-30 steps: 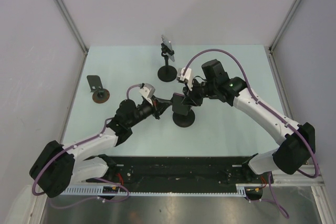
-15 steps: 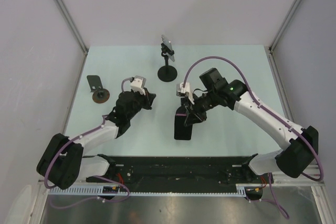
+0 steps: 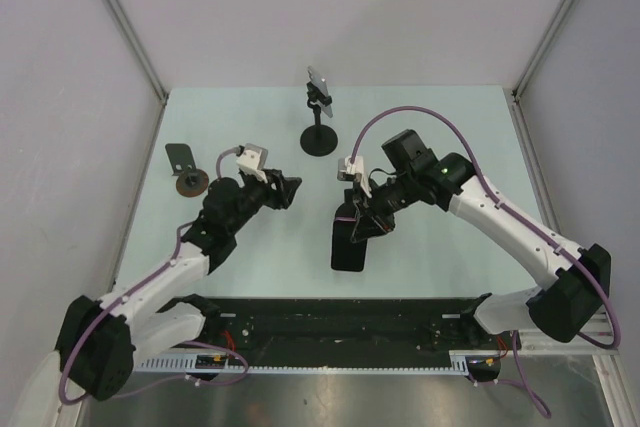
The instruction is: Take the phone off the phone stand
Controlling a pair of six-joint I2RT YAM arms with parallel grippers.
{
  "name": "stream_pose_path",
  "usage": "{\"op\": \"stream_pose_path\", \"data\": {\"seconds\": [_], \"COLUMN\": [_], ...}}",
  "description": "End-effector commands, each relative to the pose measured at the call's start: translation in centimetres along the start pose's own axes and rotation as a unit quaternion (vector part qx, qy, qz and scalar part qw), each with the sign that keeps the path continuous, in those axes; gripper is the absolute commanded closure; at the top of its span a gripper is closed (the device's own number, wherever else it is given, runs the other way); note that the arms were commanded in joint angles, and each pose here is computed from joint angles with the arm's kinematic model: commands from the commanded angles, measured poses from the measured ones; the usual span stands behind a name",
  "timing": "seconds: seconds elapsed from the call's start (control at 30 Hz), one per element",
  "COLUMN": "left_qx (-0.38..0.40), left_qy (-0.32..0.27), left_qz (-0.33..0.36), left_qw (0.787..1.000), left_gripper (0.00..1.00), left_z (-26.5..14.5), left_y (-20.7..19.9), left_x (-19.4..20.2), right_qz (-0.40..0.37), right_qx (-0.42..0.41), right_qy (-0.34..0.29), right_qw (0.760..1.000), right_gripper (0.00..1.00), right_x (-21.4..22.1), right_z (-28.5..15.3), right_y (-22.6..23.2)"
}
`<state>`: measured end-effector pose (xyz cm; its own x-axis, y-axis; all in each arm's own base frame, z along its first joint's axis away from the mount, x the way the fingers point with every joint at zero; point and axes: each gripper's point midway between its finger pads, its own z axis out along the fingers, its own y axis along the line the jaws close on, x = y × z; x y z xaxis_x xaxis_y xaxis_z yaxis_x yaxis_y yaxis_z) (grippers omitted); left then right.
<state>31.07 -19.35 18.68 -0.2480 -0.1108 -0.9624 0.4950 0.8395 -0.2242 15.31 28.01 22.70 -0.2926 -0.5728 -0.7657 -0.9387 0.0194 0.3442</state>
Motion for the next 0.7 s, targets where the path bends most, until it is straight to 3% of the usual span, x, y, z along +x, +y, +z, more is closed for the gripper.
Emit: {"op": "stream_pose_path", "data": {"seconds": [0.0, 0.13, 0.23, 0.4, 0.67], "left_qx": [0.076, 0.151, 0.233, 0.360, 0.451], "left_qy": [-0.071, -0.090, -0.086, -0.066, -0.021], "left_qz": [0.032, 0.066, 0.091, 0.105, 0.096], "left_qw": [0.994, 0.982, 0.964, 0.925, 0.887], "left_gripper": [0.31, 0.12, 0.05, 0.02, 0.01], "left_z": [-2.0, -4.4, -6.4, -9.3, -11.2], "left_y": [-3.6, -6.8, -9.8, -14.0, -17.4], "left_x": [-6.3, -9.4, -10.2, -11.0, -10.6], "right_qz": [-0.038, -0.049, -0.056, -0.069, -0.090], "right_qx": [0.022, 0.041, 0.048, 0.057, 0.046], "right_qy": [-0.060, -0.076, -0.083, -0.090, -0.086], "right_qw": [0.997, 0.995, 0.994, 0.992, 0.991], "right_gripper": [1.00, 1.00, 1.00, 1.00, 1.00], "right_x": [-4.3, -6.0, -7.0, -8.3, -9.5], "right_z": [-1.7, -2.7, -3.2, -4.1, -3.8], "right_y": [0.8, 0.5, 0.4, 0.7, 1.9]}}
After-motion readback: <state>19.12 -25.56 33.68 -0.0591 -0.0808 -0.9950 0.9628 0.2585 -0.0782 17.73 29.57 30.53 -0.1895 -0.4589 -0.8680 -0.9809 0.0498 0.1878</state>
